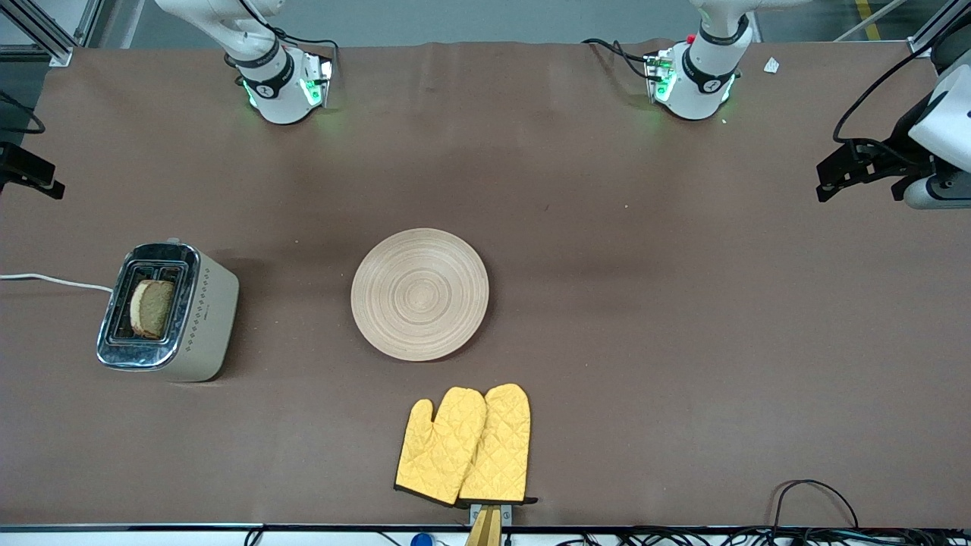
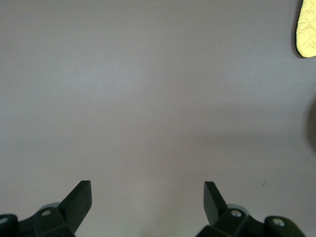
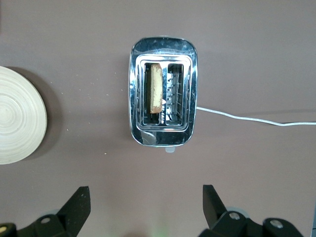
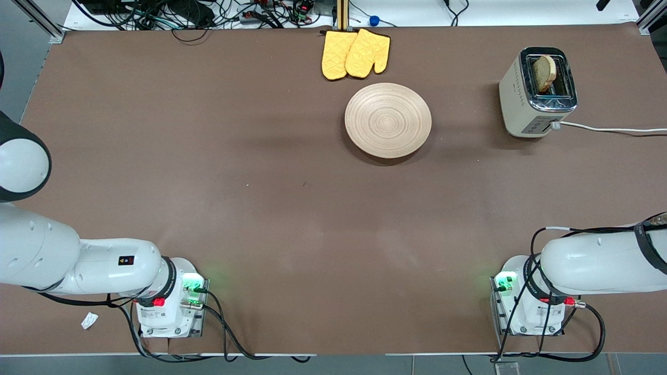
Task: Move plate and put bread in toaster
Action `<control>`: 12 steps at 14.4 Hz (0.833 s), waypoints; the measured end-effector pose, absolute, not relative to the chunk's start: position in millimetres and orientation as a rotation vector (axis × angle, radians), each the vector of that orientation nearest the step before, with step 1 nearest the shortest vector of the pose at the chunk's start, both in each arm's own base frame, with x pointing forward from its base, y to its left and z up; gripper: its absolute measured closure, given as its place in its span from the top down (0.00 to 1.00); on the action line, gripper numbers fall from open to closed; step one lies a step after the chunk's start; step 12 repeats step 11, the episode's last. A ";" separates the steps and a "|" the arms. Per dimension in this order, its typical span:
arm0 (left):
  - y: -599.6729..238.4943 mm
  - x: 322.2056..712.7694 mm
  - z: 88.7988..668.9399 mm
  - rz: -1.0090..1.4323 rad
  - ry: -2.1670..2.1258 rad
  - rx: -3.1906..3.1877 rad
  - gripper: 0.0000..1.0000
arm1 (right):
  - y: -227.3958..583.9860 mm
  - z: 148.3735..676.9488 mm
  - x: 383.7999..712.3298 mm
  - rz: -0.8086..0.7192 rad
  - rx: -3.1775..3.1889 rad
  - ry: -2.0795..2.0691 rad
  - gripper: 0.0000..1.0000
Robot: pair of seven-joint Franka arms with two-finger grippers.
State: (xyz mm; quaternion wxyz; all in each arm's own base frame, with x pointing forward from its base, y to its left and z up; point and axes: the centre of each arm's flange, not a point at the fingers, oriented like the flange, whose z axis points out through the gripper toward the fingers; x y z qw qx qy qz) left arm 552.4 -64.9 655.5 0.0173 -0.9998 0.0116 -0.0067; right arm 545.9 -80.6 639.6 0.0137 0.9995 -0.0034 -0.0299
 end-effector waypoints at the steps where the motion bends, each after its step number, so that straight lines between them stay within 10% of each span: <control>1: -64.9 552.4 655.4 -0.021 0.036 -3.107 1.00 | -78.9 636.2 547.2 -0.100 3.115 -0.002 1.00; 12: -62.8 552.8 655.2 -0.020 0.030 -3.107 1.00 | -60.3 649.1 541.7 -0.068 3.119 0.055 1.00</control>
